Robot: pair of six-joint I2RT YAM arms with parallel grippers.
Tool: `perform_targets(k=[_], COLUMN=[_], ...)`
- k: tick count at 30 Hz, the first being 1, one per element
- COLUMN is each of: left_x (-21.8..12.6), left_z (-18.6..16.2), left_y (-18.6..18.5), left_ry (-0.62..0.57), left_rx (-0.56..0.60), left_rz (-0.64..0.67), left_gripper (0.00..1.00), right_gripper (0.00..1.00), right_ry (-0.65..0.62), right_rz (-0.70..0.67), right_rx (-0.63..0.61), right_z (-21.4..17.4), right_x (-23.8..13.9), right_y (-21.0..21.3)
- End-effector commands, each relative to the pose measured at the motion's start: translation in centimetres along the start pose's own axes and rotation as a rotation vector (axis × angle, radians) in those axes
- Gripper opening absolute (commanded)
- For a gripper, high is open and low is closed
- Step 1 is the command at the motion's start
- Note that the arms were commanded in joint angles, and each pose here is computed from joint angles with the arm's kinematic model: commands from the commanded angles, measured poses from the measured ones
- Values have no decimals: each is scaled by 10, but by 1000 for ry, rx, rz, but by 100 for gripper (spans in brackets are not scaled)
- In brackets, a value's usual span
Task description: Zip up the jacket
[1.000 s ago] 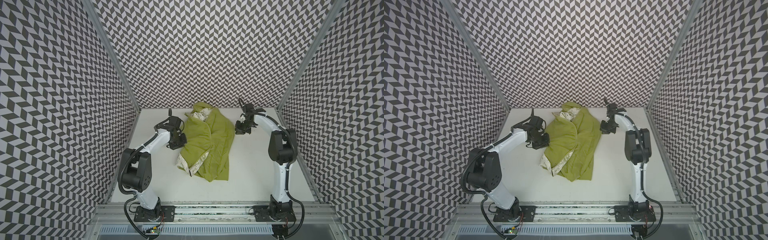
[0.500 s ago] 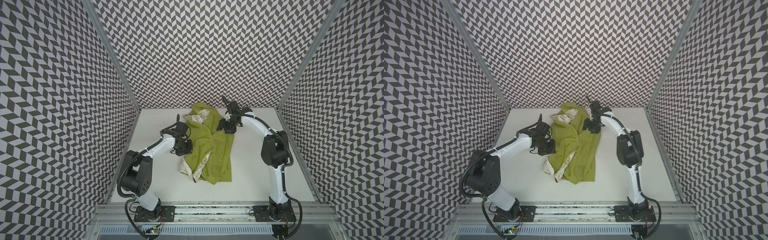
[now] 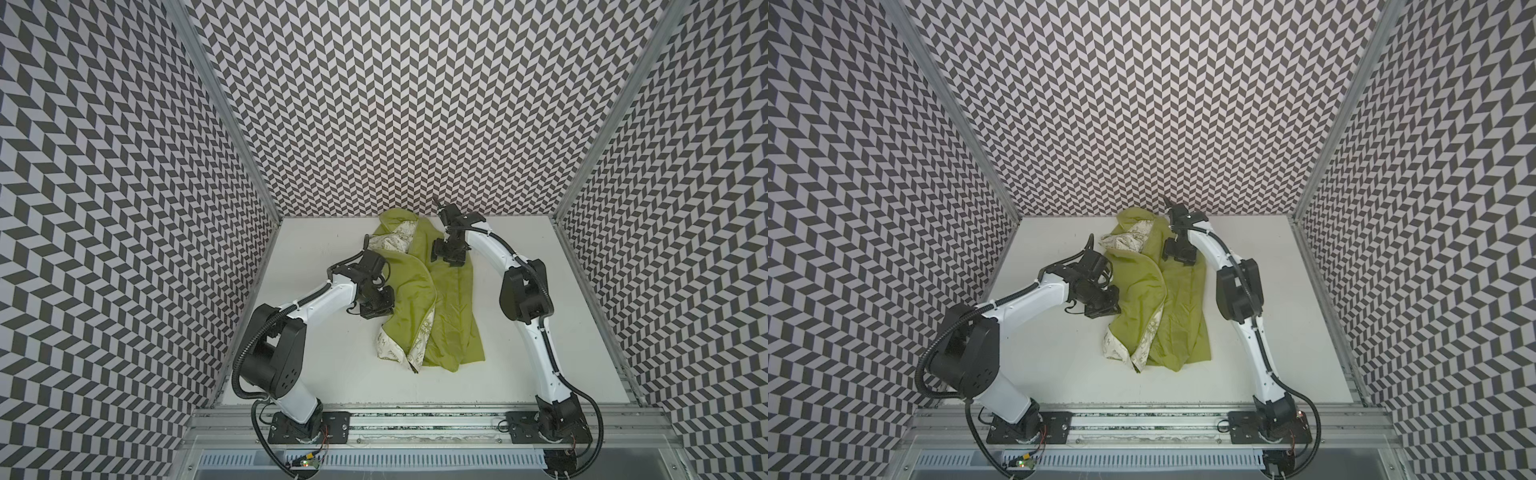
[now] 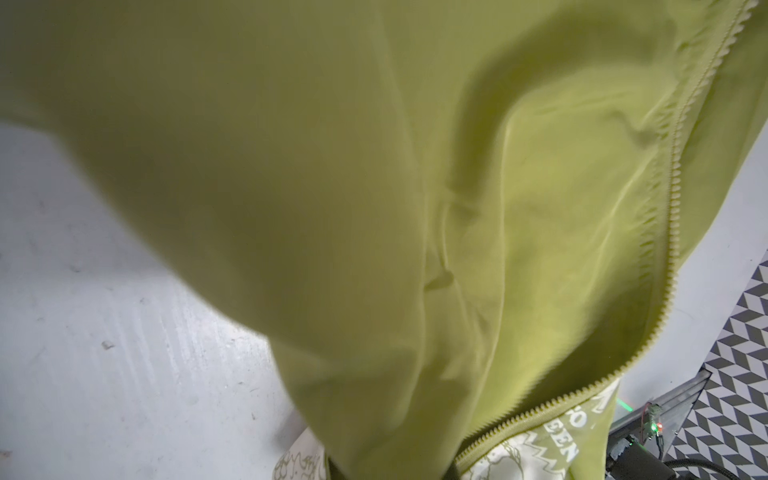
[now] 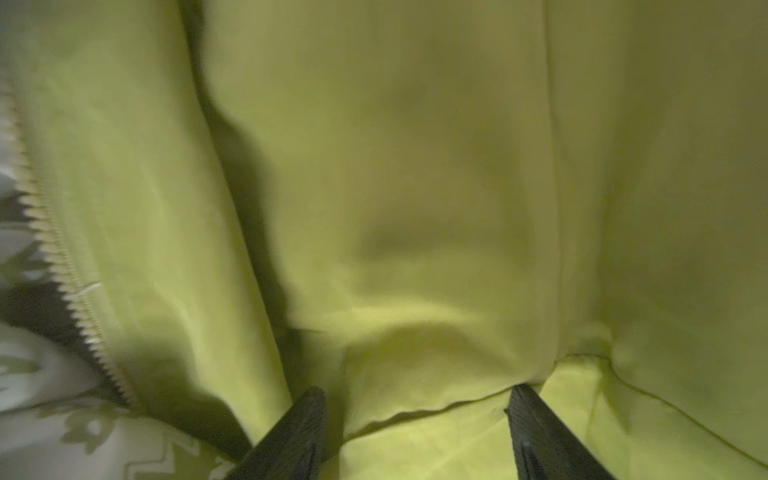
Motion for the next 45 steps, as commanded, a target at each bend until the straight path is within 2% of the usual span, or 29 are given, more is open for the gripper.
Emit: perform_targets(k=[1,3,5,10,17,21,26,32,43,45], left_x=[-2,-3,-4,-10,-27,-36,-43,-46,-45,-43], left_z=[0,0,1,8,34,48,56,56,56,57], left_y=[-1,0,1,13,42,54,65,71,76,76], left_ry=[-10,-13,-17,-44,-106,-134,-155,-167,-166,-163], left_rx=[-6,-6,-9,-42,-139,-176,-222,-247,-267,-272], left_rz=[-21,-23,-19,-6,18,35,33,36,45,46], left_gripper=[0,0,0,0,0,0,0,0,0,0], right_gripper=[63,56,42,0,0,0,0,0,0,0], right_ry=[51,60,61,28,-86,-123,-130,-150,-233,-228], right_rz=[-78,-87,-91,-108,-56,-24,-73,-110,-159,-134], right_rx=[-3,-4,-6,2,29,56,69,140,217,225], right_z=[-13,-16,-19,-17,1,13,24,33,49,49], right_x=[13,20,25,14,-37,-63,-79,-95,-135,-138], right_y=[0,0,-1,-8,-30,-58,-97,-140,-193,-199])
Point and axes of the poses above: each gripper's point midway between its finger pads, its own x axis out along the fingers, its own y axis along the line the jaws close on, z = x × y, the point moved 8 cm from there along -x, back along the fingers, and after that the axes turned 10 degrees about -x, right-handed, at the moved point
